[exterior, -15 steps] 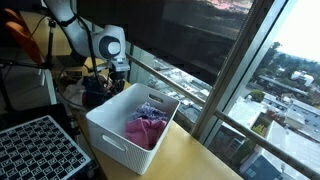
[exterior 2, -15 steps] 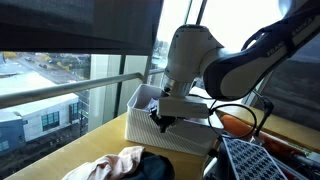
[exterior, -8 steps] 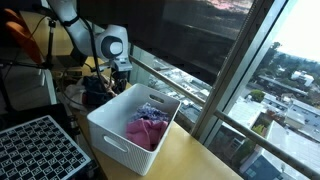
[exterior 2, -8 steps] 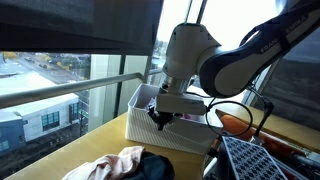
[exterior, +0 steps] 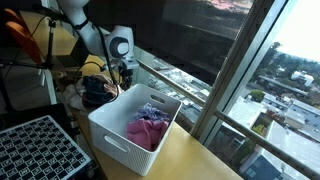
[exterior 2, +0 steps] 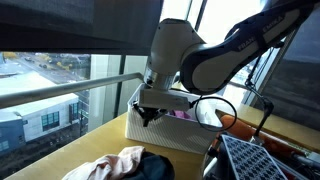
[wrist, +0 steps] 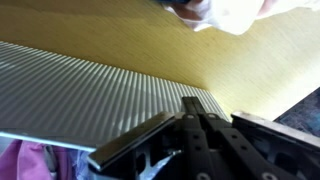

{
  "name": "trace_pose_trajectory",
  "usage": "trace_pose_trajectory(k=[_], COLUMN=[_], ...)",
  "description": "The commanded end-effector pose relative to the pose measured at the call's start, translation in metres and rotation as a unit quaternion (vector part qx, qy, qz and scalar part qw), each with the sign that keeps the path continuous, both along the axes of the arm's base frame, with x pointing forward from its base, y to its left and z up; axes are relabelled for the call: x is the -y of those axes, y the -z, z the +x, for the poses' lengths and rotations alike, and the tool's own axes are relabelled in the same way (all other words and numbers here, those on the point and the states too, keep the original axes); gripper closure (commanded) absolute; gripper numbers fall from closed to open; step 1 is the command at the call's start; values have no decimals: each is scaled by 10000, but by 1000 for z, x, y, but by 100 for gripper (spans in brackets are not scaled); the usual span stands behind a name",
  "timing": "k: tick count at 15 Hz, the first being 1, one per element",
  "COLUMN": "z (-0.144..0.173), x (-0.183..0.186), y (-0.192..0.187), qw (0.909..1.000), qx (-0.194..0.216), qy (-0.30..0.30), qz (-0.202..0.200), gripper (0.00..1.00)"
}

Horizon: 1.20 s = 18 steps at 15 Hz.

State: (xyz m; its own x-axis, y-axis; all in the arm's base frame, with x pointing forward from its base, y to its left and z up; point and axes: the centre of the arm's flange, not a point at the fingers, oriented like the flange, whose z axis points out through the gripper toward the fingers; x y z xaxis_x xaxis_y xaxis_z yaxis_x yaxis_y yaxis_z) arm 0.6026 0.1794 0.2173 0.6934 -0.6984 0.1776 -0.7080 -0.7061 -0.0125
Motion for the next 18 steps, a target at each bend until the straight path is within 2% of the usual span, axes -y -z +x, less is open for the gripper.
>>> trace_pose_trajectory(k=[1,8,18], z=[34,69,88], x=[-17,-17,63], y=[1,-17,-16], qw=[9998,9994,9997], qx=[7,118,110], qy=[-181,-310,55], qz=[33,-10,-190], gripper=[100,100,100])
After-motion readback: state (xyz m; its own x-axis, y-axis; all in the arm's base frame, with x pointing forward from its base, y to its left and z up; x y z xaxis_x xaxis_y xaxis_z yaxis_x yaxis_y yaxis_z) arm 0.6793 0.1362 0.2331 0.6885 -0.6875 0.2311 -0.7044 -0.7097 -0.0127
